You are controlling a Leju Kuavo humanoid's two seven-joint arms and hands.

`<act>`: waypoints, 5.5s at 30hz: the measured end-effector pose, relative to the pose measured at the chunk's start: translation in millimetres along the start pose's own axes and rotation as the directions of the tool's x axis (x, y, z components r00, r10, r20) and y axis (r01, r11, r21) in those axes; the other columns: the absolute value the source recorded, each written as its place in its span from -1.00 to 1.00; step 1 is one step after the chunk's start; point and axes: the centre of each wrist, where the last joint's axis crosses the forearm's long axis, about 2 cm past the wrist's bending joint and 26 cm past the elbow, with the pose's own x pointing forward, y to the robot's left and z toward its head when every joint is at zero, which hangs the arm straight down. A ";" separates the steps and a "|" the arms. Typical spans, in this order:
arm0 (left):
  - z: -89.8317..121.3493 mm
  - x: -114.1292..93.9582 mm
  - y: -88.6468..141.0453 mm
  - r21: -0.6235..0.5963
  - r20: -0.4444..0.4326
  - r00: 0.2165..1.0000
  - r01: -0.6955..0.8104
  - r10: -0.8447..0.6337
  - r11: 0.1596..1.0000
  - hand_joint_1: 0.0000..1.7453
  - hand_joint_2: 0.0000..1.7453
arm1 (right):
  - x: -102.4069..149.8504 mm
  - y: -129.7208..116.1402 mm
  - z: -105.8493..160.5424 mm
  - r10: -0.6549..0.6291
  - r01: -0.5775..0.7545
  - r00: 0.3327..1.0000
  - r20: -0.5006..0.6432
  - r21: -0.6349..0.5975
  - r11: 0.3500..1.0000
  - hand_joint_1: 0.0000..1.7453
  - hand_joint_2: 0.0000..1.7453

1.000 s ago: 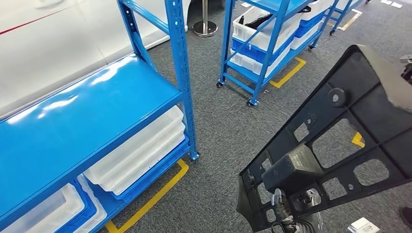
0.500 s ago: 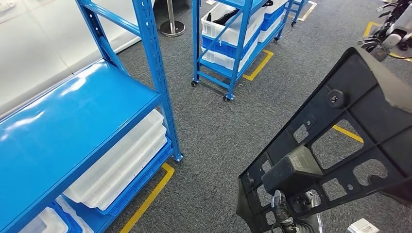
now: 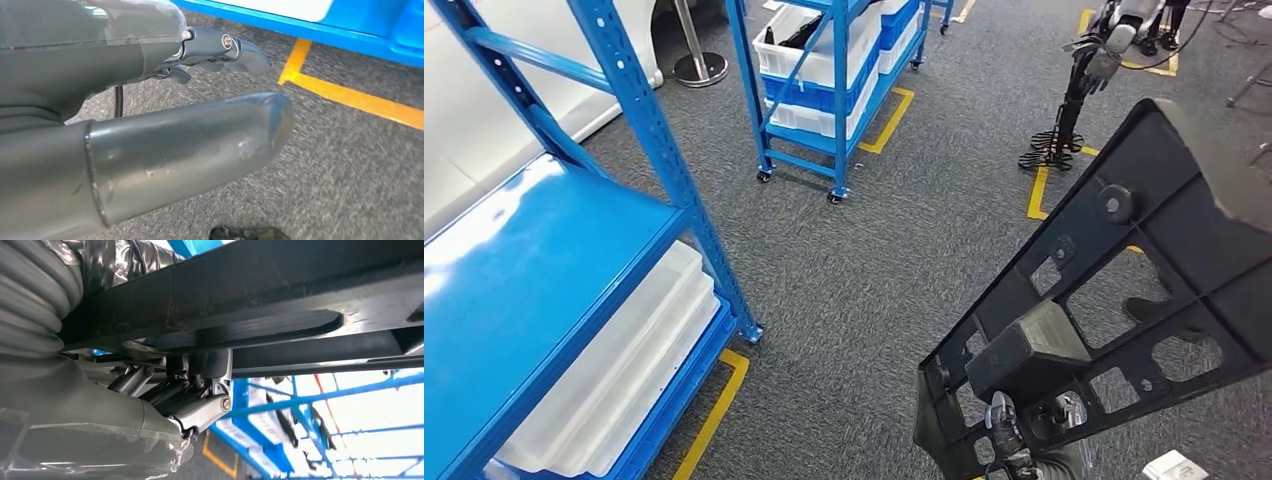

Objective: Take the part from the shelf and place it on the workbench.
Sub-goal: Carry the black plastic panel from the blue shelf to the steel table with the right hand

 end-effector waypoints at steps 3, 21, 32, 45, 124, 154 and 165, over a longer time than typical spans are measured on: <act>0.4 -0.7 0.0 0.001 -0.002 1.000 0.001 -0.001 1.000 -1.00 -1.00 | 0.6 0.3 -1.1 -0.001 0.001 1.000 0.002 -0.001 1.000 1.00 1.00; 2.2 -3.5 0.0 0.003 -0.012 1.000 0.000 0.000 1.000 -1.00 -1.00 | 0.8 0.0 -1.0 0.003 -0.003 1.000 -0.002 -0.009 1.000 1.00 1.00; 0.0 0.3 -0.5 0.004 -0.004 1.000 0.000 0.000 1.000 -1.00 -1.00 | 1.0 -0.2 -0.3 0.005 -0.005 1.000 -0.010 -0.013 1.000 1.00 1.00; 1.2 -1.8 -0.2 0.005 -0.011 1.000 0.000 0.000 1.000 -1.00 -1.00 | 0.7 -0.4 -0.2 0.006 -0.006 1.000 -0.015 -0.015 1.000 1.00 1.00; -7.6 11.7 2.4 0.053 0.018 1.000 -0.017 0.016 0.998 -1.00 -1.00 | 0.5 -2.1 -5.0 0.029 -0.030 0.999 -0.045 -0.025 0.999 1.00 1.00; 8.2 -7.8 -10.7 -0.025 0.018 1.000 0.010 -0.010 1.000 -1.00 -1.00 | 2.3 -4.0 2.7 0.048 -0.051 0.998 -0.046 -0.061 0.997 1.00 1.00; 5.0 -10.1 6.1 -0.011 0.005 1.000 0.022 -0.022 1.000 -1.00 -1.00 | 2.1 -1.8 -0.4 0.058 -0.060 0.998 -0.034 -0.046 0.997 1.00 1.00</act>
